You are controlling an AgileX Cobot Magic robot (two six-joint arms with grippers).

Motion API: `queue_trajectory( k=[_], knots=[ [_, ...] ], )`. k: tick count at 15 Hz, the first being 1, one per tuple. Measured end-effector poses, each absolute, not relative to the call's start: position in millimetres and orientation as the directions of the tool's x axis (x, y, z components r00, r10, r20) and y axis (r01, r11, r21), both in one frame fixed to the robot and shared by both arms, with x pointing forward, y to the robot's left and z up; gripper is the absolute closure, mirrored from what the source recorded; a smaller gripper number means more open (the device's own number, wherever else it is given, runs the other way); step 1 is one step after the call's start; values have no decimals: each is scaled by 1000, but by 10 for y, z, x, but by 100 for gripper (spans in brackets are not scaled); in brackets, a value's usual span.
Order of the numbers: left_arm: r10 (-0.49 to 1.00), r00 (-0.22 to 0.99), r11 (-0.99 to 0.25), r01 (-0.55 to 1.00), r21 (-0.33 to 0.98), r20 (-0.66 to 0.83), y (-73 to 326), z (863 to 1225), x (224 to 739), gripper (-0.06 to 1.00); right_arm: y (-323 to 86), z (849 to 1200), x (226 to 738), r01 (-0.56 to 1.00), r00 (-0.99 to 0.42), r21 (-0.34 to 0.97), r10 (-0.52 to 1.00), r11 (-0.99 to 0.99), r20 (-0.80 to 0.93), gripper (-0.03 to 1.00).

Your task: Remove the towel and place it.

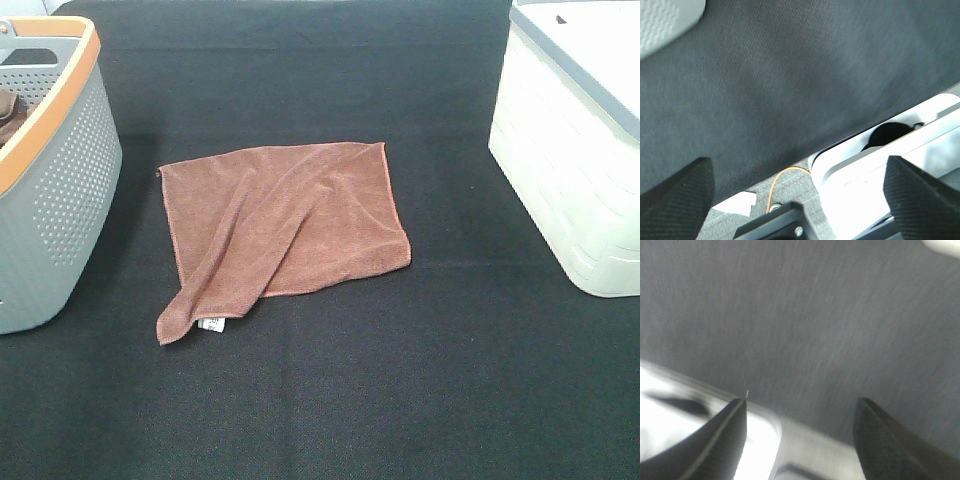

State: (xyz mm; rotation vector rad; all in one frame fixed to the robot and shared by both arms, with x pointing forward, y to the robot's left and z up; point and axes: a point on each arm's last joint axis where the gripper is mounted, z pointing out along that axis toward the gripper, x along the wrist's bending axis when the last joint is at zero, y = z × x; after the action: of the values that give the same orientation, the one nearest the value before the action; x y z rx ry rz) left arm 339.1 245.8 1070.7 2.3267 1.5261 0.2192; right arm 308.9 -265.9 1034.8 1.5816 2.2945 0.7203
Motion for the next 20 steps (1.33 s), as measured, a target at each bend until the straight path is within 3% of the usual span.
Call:
queue_trajectory(
  k=[2, 5, 8, 20],
  knots=[
    [895, 443, -371, 800, 471, -48, 2605, 10529, 3113, 8, -2740, 10445, 2886, 710, -380, 655, 923, 257, 51, 37],
    [877, 480, -381, 728, 570, -26, 2684, 10403, 2960, 8, -2795, 10491, 2753, 648, -383, 724, 923, 237, 40, 37],
    [847, 532, -379, 614, 693, -8, 2740, 10466, 2795, 8, -2877, 10530, 2559, 550, -384, 809, 923, 209, 23, 37],
    [814, 581, -406, 577, 709, -7, 2720, 10469, 2751, 8, -2916, 10533, 2497, 515, -379, 832, 926, 207, 4, 37]
  ],
)
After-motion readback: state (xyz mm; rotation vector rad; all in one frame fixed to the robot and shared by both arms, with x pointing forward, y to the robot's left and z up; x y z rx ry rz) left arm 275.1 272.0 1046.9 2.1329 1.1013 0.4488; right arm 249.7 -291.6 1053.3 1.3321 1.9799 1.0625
